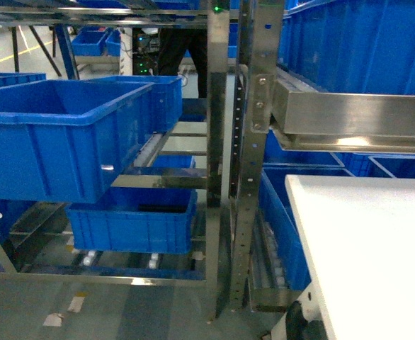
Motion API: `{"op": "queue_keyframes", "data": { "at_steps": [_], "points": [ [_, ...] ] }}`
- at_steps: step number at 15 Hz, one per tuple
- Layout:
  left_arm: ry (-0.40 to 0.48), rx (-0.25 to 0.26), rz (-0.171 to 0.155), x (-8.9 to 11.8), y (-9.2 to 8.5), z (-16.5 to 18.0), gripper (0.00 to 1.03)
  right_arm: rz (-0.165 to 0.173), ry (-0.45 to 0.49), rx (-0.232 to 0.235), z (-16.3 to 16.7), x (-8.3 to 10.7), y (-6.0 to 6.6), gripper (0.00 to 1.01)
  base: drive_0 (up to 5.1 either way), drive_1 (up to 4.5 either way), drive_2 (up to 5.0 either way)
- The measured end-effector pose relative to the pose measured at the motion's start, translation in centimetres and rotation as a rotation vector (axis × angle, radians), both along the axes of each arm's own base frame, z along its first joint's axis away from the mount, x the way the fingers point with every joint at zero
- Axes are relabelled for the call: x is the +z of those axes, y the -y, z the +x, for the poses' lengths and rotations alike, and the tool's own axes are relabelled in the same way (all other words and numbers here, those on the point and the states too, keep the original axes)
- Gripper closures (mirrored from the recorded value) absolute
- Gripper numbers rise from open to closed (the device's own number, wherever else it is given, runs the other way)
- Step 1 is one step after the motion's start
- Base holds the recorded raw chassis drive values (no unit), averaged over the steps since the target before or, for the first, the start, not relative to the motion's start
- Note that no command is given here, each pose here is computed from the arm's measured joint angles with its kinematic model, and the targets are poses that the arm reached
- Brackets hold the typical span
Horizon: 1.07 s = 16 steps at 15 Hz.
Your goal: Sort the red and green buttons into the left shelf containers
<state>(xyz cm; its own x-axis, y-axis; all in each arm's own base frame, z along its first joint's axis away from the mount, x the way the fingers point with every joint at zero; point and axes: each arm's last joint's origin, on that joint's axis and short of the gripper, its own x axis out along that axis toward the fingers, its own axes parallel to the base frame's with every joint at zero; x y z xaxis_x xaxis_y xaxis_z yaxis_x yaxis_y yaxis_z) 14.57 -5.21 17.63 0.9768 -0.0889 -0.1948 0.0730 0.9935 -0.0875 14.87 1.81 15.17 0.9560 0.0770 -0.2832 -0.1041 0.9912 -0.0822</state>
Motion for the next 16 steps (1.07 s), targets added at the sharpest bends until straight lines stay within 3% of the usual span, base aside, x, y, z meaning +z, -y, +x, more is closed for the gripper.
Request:
{"op": "queue_keyframes", "data": {
  "at_steps": [16],
  "points": [
    [0.0, 0.002, 0.0, 0.0, -0.02, 0.01, 0.77, 0.0, 0.0, 0.0, 0.0, 0.0, 0.0, 0.69, -5.0, 2.47, 2.5]
  ]
}}
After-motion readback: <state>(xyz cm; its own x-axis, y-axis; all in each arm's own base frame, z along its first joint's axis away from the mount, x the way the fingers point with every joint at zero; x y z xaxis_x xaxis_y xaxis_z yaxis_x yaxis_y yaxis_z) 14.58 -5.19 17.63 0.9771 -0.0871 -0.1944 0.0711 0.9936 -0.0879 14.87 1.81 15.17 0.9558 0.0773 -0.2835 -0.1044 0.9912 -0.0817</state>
